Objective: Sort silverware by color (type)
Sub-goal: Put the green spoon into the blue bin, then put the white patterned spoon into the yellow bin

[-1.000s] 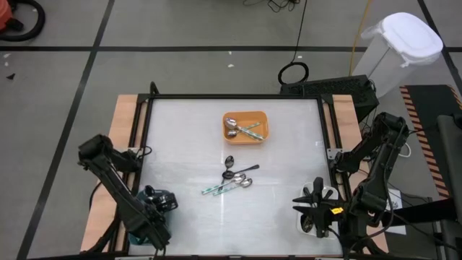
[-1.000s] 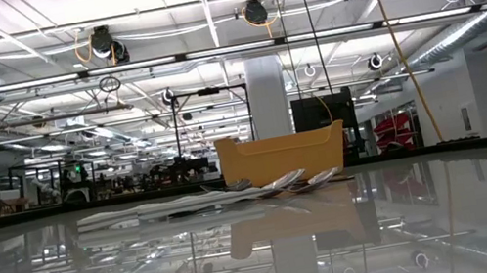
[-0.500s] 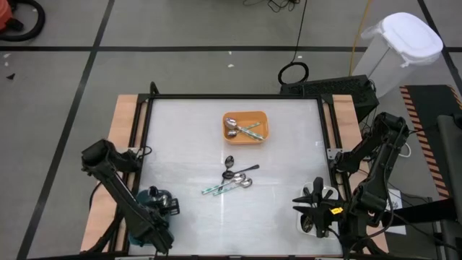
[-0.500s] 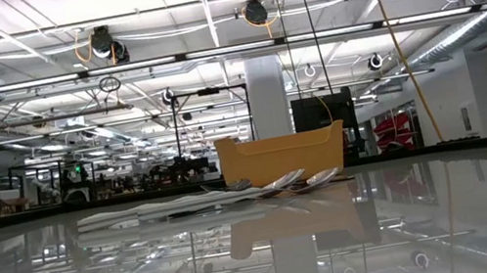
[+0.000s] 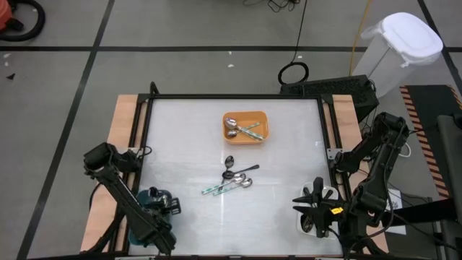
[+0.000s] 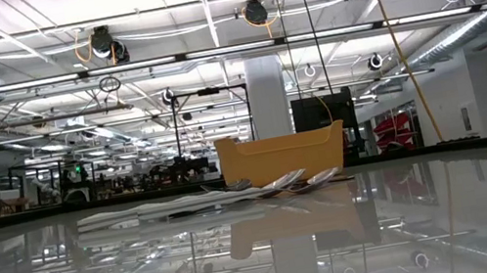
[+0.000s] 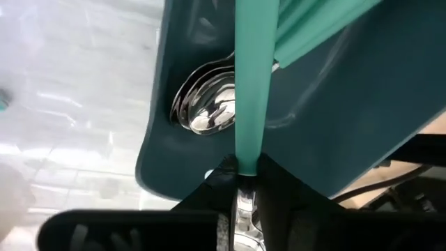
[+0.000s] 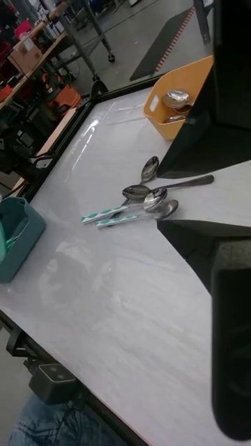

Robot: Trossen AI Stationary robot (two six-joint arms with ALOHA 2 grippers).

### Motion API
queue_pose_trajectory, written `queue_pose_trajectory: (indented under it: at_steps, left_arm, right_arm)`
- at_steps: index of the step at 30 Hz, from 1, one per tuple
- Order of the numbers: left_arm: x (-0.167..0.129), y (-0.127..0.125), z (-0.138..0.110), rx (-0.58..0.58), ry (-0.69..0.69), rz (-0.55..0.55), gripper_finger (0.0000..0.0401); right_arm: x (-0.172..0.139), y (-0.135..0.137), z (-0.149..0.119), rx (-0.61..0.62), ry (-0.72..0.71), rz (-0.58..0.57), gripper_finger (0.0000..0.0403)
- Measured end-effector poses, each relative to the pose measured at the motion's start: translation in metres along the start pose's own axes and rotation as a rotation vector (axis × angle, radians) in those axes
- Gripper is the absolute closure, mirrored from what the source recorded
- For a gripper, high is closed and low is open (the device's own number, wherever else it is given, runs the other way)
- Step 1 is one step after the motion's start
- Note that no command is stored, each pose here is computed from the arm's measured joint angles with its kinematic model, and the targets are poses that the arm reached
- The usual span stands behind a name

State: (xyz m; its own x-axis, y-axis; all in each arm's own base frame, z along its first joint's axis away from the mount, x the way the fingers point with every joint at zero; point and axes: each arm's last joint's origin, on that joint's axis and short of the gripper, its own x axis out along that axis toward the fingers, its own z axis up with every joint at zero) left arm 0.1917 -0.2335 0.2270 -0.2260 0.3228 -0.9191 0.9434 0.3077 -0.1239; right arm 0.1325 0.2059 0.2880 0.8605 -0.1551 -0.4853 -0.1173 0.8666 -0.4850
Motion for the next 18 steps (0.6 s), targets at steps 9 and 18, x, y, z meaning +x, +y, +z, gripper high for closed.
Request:
queue_pose_trajectory:
  at_steps: [9,18]
  left_arm:
    - [-0.0001,0.0023,-0.0007,-0.08,0.024,0.073,0.032]
    - [-0.0002,0.0022,0.0,-0.103,0.017,0.076,0.0315]
  right_arm:
    - [0.0,0.0,0.0,0.0,0.0,0.0,0.0303]
    - [0.0,0.0,0.0,0.0,0.0,0.0,0.0303]
